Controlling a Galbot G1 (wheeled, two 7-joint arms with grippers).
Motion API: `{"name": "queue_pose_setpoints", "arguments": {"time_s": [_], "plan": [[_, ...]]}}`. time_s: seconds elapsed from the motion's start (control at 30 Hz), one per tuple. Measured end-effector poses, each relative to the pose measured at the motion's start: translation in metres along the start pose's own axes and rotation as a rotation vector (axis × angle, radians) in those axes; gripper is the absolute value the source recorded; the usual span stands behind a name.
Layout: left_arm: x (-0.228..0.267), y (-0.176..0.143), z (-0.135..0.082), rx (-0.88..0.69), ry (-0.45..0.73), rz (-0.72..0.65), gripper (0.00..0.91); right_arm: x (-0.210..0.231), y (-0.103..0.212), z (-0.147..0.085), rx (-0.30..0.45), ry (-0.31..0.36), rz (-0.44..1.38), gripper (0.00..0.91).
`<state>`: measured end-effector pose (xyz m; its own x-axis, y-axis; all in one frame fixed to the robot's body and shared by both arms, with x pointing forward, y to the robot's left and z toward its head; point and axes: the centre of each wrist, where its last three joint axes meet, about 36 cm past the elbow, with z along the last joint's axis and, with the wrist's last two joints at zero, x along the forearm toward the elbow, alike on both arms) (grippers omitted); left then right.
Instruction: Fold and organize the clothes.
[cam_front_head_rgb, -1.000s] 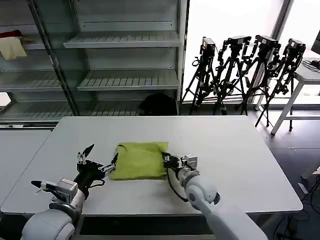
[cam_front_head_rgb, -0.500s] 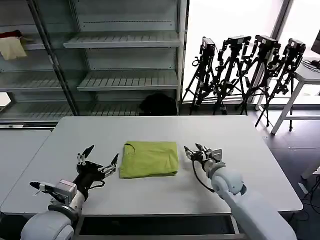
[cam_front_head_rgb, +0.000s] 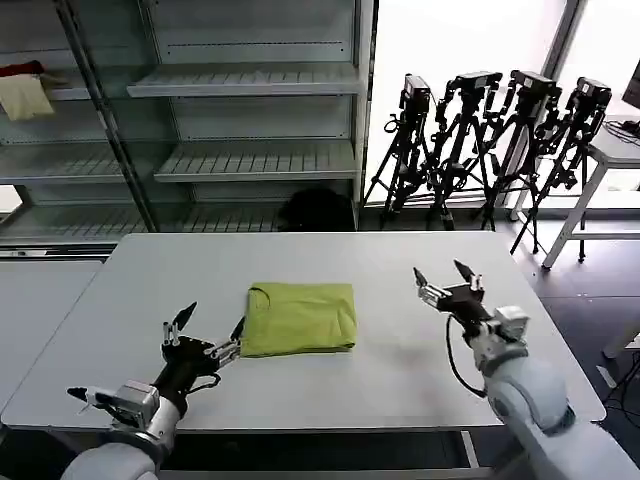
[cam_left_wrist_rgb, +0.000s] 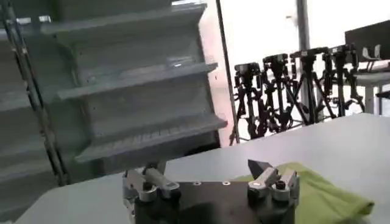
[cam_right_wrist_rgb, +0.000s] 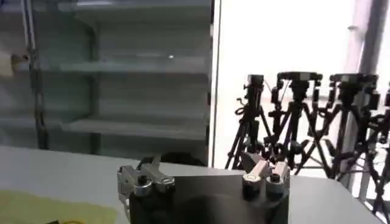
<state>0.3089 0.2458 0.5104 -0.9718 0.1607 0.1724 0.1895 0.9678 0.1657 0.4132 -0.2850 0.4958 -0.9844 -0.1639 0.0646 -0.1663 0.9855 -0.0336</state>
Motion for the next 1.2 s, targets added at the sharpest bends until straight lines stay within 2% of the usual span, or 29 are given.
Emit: {"name": "queue_pose_setpoints", "arguments": {"time_s": [0.1, 0.27, 0.53, 0.7, 1.2], "plan": [[0.003, -0.003, 0.012, 0.020, -0.013, -0.018, 0.907, 0.033, -0.001, 0.018, -0.004, -0.050, 0.061, 0.907], [0.014, -0.008, 0.030, 0.034, -0.055, -0.039, 0.907, 0.088, 0.004, 0.053, 0.005, -0.096, 0.141, 0.907], [0.033, -0.014, 0.052, 0.045, -0.094, -0.086, 0.907, 0.157, 0.015, 0.085, 0.019, -0.138, 0.219, 0.907], [0.047, -0.017, 0.061, 0.036, -0.099, -0.125, 0.907, 0.179, 0.017, 0.091, 0.034, -0.168, 0.235, 0.907], [0.080, -0.021, 0.070, 0.031, -0.060, -0.186, 0.907, 0.209, 0.022, 0.098, 0.039, -0.186, 0.218, 0.907]]}}
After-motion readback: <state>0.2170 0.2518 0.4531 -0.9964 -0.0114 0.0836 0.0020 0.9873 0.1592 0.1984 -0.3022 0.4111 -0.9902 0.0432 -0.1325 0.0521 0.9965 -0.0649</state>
